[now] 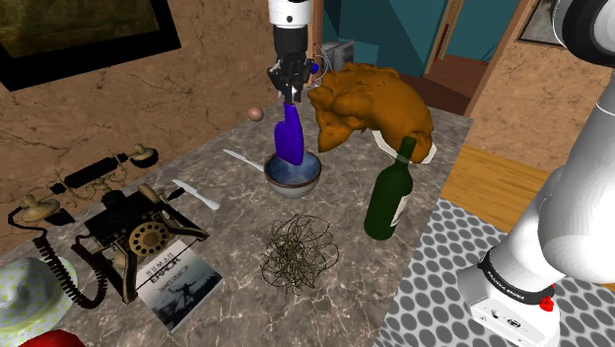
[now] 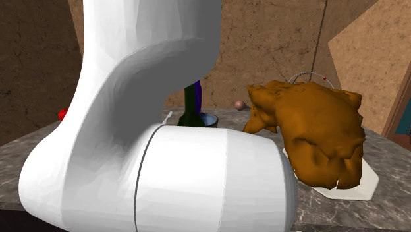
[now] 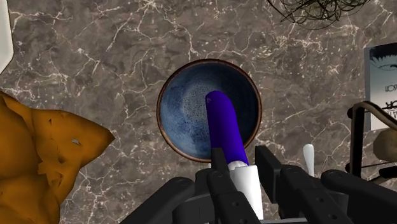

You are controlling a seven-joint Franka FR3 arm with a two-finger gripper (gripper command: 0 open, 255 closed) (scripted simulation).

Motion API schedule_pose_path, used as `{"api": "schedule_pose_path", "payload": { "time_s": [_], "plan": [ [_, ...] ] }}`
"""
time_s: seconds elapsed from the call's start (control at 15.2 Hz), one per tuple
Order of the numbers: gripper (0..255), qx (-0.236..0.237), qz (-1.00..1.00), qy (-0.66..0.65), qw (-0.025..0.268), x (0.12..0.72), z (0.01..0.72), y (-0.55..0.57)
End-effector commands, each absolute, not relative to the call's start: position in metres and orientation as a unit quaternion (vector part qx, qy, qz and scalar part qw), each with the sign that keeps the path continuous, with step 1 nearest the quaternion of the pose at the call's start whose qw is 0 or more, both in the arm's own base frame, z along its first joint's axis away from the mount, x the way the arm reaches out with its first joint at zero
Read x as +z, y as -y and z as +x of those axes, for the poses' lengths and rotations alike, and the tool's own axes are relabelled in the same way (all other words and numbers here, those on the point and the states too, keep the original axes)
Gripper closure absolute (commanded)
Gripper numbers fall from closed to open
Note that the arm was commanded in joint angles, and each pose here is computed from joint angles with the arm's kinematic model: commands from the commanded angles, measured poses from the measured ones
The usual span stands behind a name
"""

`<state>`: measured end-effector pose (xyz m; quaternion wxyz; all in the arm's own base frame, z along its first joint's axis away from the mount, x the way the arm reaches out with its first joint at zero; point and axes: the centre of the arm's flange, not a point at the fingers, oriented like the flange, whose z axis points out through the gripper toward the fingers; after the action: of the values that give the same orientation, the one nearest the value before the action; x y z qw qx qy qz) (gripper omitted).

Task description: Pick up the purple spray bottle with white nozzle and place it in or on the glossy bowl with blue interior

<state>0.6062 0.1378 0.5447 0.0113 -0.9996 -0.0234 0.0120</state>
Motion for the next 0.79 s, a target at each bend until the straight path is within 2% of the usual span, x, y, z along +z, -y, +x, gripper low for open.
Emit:
{"api": "schedule_pose_path", "payload": {
  "time_s": [0.0,0.66,0.73],
  "plan": [
    [255,0.012,-1.000,0.023,0.011,0.534,0.606,-0.137],
    [255,0.012,-1.000,0.023,0.011,0.522,0.606,-0.137],
    [0,0.012,-1.000,0.023,0.011,0.522,0.606,-0.137]
  ]
}}
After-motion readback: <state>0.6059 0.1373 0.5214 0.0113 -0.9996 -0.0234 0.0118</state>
